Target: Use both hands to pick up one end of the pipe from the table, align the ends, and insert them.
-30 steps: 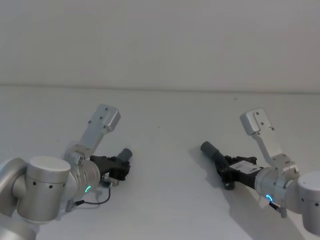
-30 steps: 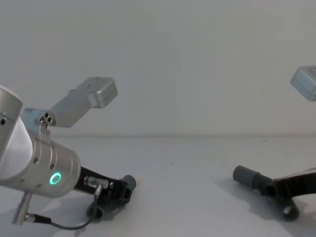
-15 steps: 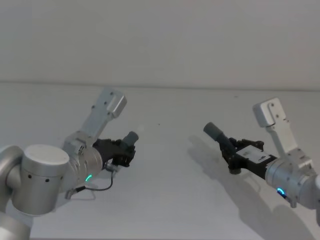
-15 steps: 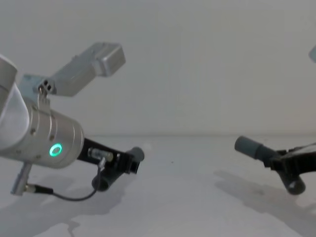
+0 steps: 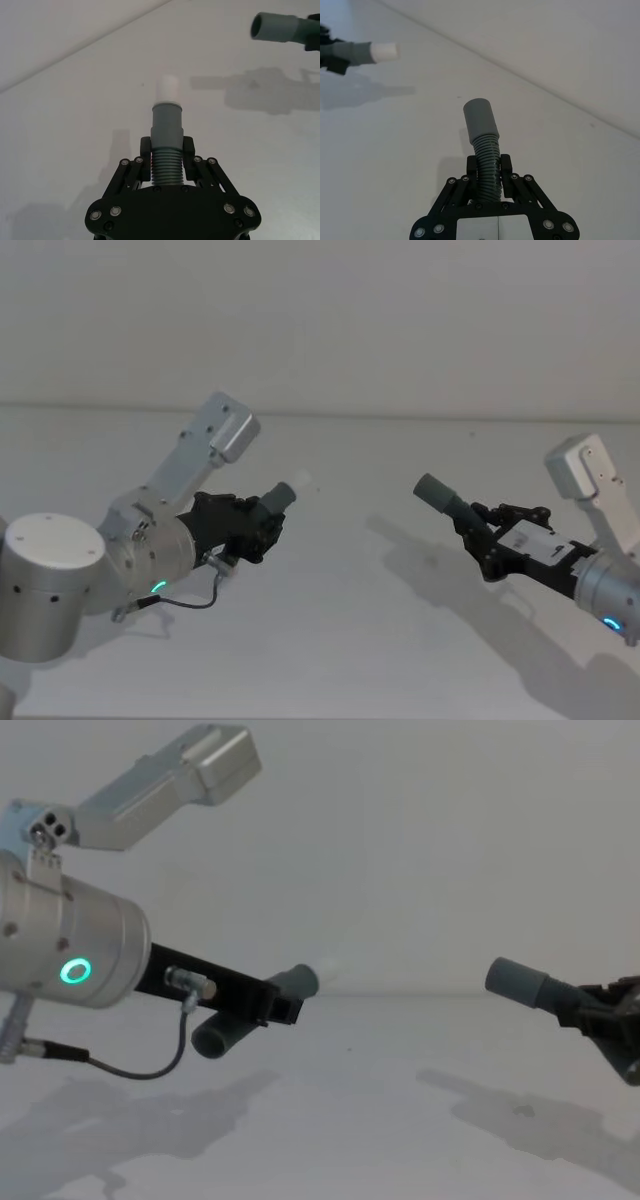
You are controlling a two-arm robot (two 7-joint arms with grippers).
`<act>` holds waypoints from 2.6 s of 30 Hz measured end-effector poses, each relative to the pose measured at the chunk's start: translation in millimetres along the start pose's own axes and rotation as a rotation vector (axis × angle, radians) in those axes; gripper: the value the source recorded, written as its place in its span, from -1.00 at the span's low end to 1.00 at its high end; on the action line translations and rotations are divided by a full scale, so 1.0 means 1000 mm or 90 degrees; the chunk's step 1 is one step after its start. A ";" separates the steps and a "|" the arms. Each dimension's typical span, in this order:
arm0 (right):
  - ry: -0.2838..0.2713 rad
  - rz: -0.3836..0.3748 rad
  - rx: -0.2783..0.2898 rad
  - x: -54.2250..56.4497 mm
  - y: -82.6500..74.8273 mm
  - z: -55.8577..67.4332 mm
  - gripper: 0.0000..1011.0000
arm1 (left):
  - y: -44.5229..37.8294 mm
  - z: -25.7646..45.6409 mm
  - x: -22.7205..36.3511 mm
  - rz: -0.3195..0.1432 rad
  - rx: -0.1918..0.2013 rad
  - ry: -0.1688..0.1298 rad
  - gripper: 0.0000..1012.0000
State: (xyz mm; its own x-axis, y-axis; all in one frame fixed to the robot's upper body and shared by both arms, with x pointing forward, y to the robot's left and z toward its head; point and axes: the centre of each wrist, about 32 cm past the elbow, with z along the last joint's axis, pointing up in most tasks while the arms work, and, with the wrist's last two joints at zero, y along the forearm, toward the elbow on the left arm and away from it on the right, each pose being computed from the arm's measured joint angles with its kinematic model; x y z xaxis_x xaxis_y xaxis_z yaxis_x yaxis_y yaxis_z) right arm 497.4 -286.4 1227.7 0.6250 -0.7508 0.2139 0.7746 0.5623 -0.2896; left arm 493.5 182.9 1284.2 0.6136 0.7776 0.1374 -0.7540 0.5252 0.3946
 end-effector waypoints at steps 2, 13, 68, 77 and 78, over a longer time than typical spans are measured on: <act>-0.009 0.011 0.002 0.003 -0.003 -0.001 -0.46 | 0.0034 -0.0003 0.0025 -0.013 -0.005 -0.013 -0.30; -0.079 0.109 0.015 0.025 -0.022 -0.009 -0.46 | 0.0166 -0.0052 0.0154 -0.075 -0.020 -0.075 -0.30; -0.229 0.345 0.036 0.045 -0.021 0.012 -0.46 | 0.0090 0.0017 0.0524 -0.300 0.001 -0.223 -0.30; -0.225 0.348 0.026 0.047 -0.012 0.016 -0.46 | 0.0055 0.0036 0.0546 -0.316 0.009 -0.226 -0.30; -0.225 0.348 0.026 0.047 -0.012 0.016 -0.46 | 0.0052 0.0038 0.0547 -0.318 0.010 -0.227 -0.30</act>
State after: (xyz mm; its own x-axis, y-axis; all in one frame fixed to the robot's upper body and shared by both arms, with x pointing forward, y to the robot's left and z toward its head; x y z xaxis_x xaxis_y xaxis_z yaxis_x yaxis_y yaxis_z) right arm 518.8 -322.5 1256.3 0.9189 -0.1965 0.3422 0.3340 0.8491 -0.4092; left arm 524.1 226.8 1297.2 0.9345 0.2745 0.2266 -0.3536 0.7890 0.5024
